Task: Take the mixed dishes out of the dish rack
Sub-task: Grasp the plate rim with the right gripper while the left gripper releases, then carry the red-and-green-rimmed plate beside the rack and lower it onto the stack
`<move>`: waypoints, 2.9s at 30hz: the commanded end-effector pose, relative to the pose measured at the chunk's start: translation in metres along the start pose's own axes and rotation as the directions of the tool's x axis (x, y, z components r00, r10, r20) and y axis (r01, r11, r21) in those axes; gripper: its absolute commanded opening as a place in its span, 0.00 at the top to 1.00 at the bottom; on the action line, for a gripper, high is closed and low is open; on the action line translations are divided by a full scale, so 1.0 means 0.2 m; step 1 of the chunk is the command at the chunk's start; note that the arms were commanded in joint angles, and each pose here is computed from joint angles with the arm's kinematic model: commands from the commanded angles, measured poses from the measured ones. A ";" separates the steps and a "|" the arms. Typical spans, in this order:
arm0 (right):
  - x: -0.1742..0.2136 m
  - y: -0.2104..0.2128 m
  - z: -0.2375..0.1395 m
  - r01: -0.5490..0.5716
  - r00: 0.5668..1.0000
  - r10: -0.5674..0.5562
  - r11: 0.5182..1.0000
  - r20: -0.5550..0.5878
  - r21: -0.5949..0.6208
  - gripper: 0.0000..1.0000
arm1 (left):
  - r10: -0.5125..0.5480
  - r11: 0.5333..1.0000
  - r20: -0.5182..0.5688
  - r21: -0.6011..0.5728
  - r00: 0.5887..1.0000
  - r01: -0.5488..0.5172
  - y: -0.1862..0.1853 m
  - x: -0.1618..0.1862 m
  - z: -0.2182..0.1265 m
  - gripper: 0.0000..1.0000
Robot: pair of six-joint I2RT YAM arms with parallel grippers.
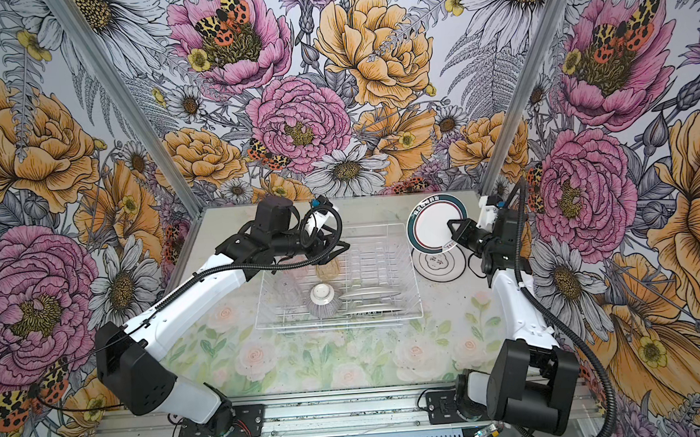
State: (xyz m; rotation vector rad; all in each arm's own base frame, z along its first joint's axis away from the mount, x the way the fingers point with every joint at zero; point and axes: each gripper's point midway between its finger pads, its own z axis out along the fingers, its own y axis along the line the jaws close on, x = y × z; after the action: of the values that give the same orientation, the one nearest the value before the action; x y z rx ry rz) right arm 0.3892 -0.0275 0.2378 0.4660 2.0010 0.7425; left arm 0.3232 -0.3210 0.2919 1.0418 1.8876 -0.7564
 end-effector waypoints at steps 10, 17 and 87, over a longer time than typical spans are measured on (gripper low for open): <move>0.15 -0.45 0.09 -0.045 0.994 0.067 0.969 -0.085 0.245 1.00 | 0.160 0.979 -0.234 -0.086 0.959 -0.184 0.01 0.26 0.08 0.35; 0.21 -0.51 0.19 -0.076 0.982 0.112 0.971 -0.150 0.229 1.00 | 0.158 0.982 -0.297 -0.052 0.942 -0.181 0.00 0.31 0.17 0.35; 0.41 -0.81 0.38 0.073 0.944 0.103 0.861 -0.313 0.504 0.08 | 0.166 0.977 -0.385 -0.057 0.908 -0.203 0.01 0.44 0.20 0.33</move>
State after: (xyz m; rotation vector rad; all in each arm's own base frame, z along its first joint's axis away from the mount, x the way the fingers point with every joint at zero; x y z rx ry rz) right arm 0.3957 -0.0710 0.0425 0.6921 2.5483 0.3392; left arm 0.3112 -0.3193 0.1966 1.3355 2.0907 -0.4026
